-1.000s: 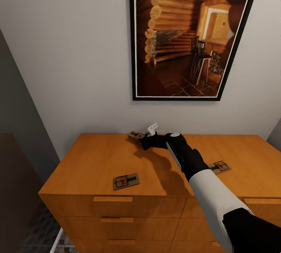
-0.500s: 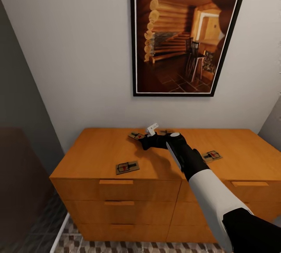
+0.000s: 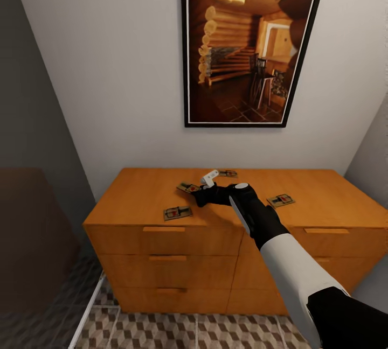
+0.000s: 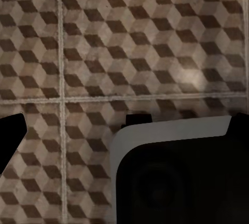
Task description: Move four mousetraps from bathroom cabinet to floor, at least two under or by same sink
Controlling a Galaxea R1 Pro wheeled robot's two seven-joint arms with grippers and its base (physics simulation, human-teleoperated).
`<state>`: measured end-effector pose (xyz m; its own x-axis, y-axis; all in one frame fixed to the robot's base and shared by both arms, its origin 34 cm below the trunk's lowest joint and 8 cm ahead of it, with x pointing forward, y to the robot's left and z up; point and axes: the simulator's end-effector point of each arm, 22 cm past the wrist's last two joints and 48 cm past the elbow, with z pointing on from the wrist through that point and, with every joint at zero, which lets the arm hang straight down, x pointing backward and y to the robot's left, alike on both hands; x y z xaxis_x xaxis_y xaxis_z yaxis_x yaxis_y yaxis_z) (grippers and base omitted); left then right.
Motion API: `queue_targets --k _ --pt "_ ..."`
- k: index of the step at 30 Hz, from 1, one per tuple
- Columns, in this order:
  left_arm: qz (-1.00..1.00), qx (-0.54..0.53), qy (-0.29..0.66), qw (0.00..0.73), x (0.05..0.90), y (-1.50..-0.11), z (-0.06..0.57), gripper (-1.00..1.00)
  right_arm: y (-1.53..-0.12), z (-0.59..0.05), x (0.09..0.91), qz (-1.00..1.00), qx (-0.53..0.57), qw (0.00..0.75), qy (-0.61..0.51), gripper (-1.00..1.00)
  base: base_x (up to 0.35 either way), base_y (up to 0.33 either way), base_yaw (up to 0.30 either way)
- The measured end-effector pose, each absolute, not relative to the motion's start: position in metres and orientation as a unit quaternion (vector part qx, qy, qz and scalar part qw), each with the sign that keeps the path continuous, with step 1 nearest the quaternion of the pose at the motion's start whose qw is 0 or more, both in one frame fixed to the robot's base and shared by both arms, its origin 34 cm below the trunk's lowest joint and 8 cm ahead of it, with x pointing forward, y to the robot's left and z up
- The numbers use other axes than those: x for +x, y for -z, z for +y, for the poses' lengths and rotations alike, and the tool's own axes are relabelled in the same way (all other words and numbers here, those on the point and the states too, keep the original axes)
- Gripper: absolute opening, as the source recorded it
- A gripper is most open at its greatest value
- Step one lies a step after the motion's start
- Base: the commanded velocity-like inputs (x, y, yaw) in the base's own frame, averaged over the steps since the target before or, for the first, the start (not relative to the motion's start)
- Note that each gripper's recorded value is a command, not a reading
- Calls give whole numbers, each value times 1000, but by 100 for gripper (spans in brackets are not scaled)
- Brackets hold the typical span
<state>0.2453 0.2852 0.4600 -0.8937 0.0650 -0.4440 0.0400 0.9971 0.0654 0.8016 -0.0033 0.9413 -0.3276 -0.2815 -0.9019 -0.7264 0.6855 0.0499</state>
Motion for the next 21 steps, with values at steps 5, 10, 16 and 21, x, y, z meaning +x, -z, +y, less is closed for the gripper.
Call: queue_targets --k 5,10,16,21 --pt "973 27 -27 229 245 -460 285 100 -941 -3 802 781 -322 482 -231 -100 -218 0 0" --pt "973 27 -27 229 245 -460 285 100 -941 -3 802 782 -322 482 -231 -100 -197 0 0" --pt "973 27 -27 229 245 -460 285 100 -940 -4 802 782 -322 481 -231 -100 -192 0 0" --pt "973 27 -27 229 245 -460 285 100 -941 -4 802 782 -322 481 -231 -100 -191 0 0"
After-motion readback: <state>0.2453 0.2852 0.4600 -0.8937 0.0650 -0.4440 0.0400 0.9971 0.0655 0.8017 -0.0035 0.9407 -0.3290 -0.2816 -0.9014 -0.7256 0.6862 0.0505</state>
